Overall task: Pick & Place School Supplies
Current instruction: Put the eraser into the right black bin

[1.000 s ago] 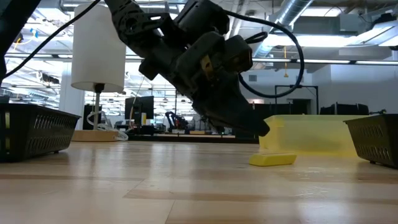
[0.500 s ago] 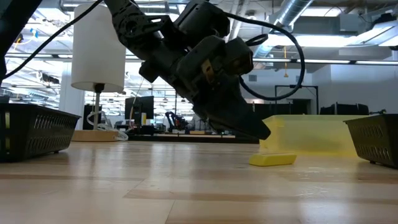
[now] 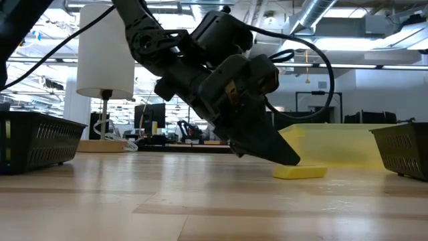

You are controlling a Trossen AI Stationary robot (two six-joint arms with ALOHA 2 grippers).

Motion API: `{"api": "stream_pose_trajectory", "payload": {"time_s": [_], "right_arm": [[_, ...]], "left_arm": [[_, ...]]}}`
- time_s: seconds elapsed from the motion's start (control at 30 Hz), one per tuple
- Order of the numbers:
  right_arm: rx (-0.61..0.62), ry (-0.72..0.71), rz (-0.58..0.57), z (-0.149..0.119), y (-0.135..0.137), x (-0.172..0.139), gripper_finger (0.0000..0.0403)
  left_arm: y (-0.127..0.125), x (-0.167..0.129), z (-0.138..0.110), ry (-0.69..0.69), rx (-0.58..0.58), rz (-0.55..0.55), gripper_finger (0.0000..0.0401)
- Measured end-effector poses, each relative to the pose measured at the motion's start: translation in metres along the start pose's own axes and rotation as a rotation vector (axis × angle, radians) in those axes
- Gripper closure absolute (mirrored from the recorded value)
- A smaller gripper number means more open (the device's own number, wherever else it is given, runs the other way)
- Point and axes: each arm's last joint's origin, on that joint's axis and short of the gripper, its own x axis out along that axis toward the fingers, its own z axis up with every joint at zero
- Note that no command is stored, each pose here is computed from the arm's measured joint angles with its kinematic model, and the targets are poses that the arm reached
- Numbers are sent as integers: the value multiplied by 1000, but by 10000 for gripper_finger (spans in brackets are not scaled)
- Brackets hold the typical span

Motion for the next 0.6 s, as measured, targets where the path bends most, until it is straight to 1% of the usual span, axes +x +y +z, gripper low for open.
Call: {"api": "stream_pose_trajectory", "payload": {"time_s": [0.3, 0.6], "right_arm": [[-1, 4, -1, 0, 0, 0, 403], [-2, 8, -2, -1, 0, 0, 403]], "left_arm": [[6, -2, 1, -1, -11, -9, 400], [-2, 0, -1, 14, 11, -18, 400]]}}
